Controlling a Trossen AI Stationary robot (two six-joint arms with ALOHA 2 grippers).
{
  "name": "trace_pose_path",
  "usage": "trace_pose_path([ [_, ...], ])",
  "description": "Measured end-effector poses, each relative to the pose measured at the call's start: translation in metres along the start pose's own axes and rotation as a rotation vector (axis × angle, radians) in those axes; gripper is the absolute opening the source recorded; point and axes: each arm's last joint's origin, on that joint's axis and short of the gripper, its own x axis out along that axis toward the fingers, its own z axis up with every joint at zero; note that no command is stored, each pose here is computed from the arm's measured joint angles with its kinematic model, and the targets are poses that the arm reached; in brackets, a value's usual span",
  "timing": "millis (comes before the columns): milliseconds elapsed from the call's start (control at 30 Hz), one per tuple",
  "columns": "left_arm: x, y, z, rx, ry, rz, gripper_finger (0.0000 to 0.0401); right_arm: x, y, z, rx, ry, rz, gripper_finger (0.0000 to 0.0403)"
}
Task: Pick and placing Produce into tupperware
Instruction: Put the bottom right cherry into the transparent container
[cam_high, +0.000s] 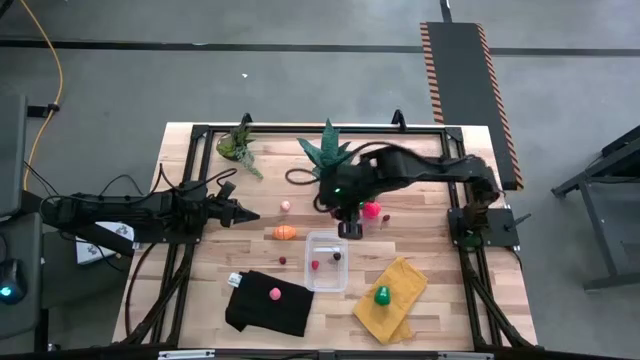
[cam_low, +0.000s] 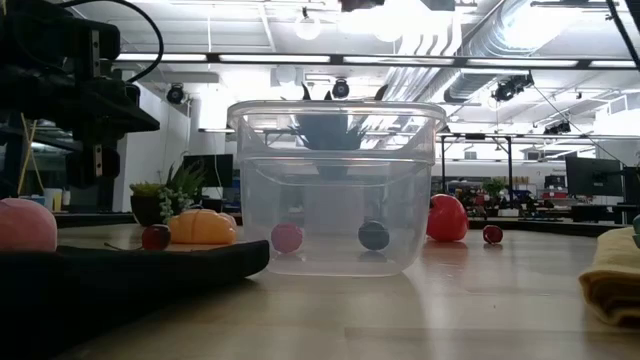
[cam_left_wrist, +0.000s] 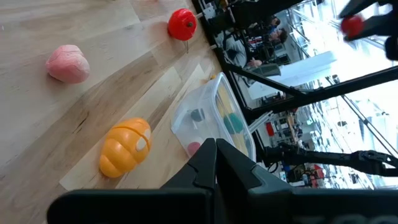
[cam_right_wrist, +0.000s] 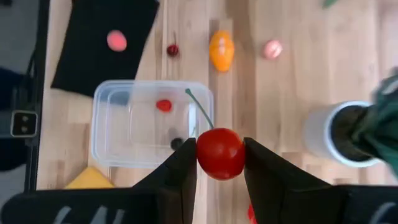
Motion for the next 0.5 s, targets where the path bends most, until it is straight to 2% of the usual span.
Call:
trace_pose_path([
  [333, 0.000, 0.000, 0.000, 0.016, 0.000, 0.000, 0.0001, 0.060, 0.016, 0.007, -0.073, 0.134, 0.070, 0.0094],
  [500, 0.000, 0.000, 0.000, 0.022, 0.000, 0.000, 0.0001, 0.077, 0.021, 0.012, -0.066, 0.138, 0.157, 0.0094],
])
